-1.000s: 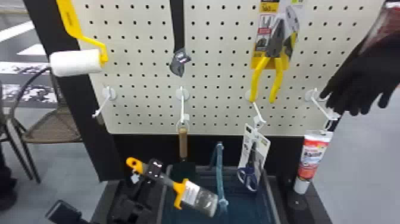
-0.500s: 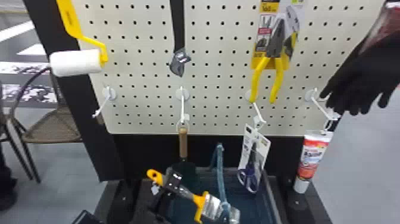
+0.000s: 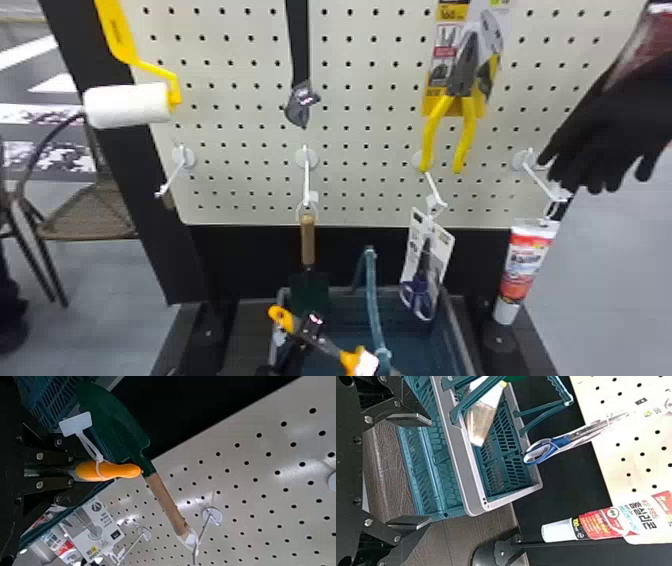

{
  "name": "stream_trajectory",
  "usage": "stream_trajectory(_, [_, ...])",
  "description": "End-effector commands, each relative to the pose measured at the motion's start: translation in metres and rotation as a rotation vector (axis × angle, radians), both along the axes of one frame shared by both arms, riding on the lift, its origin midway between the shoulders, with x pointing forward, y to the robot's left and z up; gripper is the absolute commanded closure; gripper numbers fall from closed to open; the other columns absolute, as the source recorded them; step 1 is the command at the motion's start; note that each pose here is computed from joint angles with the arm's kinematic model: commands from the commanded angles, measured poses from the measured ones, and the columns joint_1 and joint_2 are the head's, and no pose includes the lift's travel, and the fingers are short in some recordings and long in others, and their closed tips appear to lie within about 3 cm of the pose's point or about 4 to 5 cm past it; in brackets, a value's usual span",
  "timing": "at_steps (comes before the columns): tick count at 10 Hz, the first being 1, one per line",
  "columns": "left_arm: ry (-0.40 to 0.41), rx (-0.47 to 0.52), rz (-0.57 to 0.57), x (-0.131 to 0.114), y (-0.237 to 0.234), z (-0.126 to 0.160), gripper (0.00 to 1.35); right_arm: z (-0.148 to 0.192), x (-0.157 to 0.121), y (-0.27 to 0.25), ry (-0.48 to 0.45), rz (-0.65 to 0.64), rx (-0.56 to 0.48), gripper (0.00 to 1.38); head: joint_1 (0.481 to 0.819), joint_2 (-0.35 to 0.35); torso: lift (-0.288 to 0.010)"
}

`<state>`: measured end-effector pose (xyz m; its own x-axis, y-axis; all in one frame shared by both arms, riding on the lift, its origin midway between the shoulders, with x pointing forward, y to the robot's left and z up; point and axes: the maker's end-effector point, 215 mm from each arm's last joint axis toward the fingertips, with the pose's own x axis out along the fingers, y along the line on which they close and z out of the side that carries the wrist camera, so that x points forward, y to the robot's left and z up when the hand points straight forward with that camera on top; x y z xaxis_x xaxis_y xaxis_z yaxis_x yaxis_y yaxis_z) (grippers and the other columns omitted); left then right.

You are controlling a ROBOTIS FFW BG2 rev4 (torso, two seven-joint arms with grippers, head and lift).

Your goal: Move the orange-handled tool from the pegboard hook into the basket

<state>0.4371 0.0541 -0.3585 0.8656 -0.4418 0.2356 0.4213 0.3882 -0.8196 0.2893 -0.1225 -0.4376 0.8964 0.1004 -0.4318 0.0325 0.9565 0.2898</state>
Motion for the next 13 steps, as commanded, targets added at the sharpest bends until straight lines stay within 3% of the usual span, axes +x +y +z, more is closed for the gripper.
stream_trajectory(1, [-0.006,0.016,-0.011,0.0014,-0.0017,-0.001,0.98,0.0,0.0,0.0,0.0,0.0,0.0,0.41,0.549,0.0,-0.1])
stream_trajectory(2, [-0.022,0.02,-0.006,0.004,0.0002,0.0039,0.56,0.0,0.0,0.0,0.0,0.0,0.0,0.41,0.549,0.0,-0.1])
stream_trajectory(4, [-0.027,0.025,-0.016,0.0044,0.0001,0.0046,0.25,0.0,0.0,0.0001,0.0,-0.001,0.002,0.41,0.549,0.0,-0.1])
stream_trajectory(13, [-0.03,0.027,-0.036,0.0055,-0.001,0.0065,0.22,-0.0012,-0.0005,0.0001,0.002,0.0,0.0,0.41,0.549,0.0,-0.1])
